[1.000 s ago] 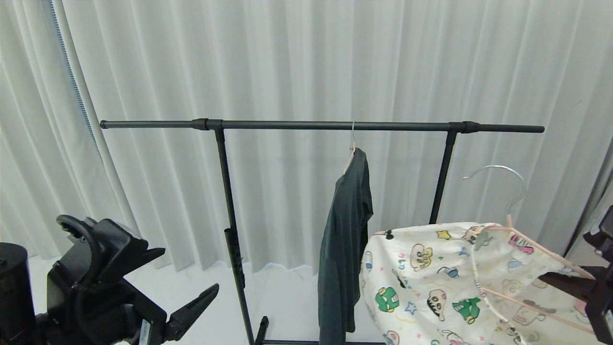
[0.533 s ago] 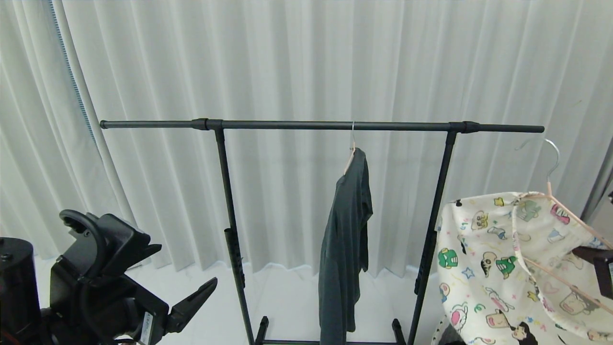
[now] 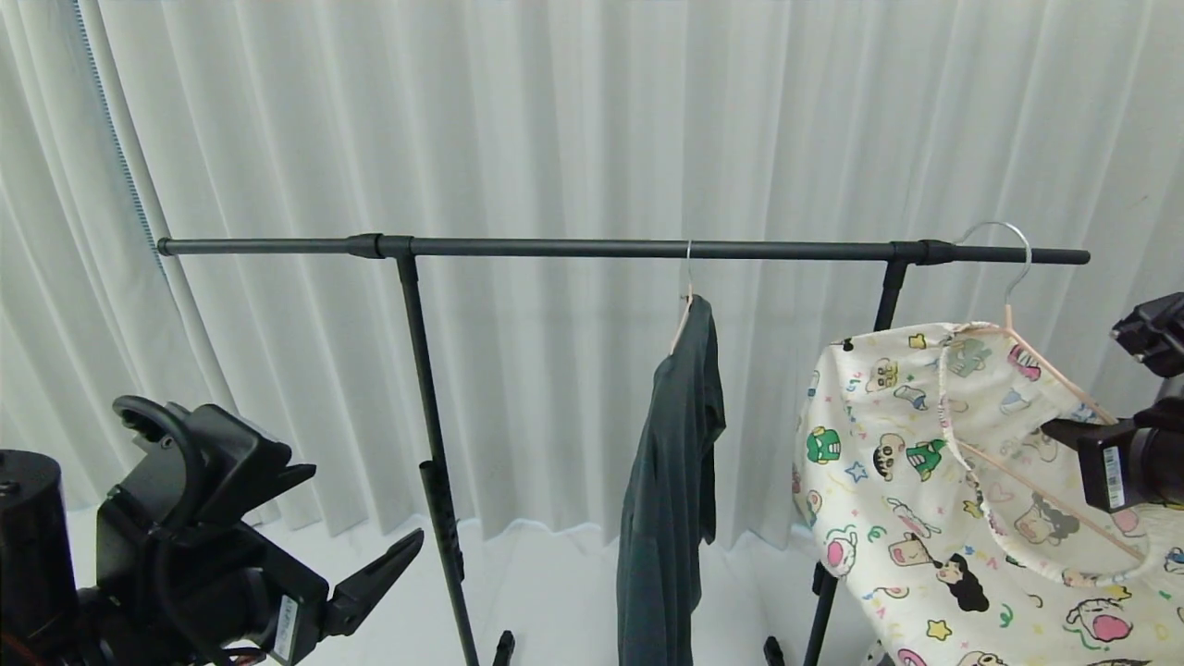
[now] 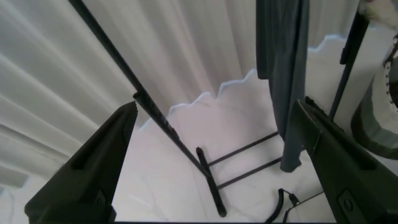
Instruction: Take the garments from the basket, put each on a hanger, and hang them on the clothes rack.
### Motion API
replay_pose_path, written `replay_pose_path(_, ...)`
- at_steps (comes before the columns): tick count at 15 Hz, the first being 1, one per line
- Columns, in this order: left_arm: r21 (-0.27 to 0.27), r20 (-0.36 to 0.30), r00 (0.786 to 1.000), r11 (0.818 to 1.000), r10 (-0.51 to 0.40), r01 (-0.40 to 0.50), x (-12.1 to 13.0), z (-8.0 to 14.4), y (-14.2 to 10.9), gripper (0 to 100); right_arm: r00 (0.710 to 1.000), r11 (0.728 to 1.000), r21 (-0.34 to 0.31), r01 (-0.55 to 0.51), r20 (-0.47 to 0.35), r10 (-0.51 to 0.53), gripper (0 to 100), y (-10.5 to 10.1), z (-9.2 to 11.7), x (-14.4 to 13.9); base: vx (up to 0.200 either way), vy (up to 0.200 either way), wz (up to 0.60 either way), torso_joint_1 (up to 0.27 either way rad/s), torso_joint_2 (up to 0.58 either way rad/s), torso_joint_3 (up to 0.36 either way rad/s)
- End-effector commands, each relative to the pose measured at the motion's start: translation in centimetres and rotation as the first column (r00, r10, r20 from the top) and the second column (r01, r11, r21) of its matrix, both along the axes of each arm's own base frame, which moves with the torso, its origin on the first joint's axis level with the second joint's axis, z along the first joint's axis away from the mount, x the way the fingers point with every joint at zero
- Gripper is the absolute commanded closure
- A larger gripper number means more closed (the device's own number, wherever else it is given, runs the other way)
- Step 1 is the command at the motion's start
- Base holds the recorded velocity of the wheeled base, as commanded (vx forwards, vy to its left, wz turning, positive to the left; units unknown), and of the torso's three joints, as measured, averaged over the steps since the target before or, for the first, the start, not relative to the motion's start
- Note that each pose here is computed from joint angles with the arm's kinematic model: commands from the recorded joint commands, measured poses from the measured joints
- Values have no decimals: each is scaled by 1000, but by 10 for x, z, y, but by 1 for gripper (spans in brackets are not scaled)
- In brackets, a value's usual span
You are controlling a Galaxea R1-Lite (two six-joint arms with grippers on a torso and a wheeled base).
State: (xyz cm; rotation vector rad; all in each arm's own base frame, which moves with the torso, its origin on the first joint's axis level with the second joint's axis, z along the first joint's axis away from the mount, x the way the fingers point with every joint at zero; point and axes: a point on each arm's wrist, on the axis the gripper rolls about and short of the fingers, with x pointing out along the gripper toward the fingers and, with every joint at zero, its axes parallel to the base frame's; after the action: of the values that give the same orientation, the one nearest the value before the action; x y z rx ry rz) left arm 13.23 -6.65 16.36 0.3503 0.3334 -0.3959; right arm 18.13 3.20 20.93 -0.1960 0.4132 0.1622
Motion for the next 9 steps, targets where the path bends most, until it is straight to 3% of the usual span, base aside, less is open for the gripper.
replay_pose_path(1,2,-3,1000,1000,-8,8,-1,-1,-1,0,1000,1000,8,-2,-14,2,100,2,-3,5,200,0,0,2,2,7)
replay_pose_path(9,3,-6,999,999,-39,39,-3,-2,-5,0,1000,1000,26,-6,-5,6,100,5,-3,6,200,0,0,4,2,3)
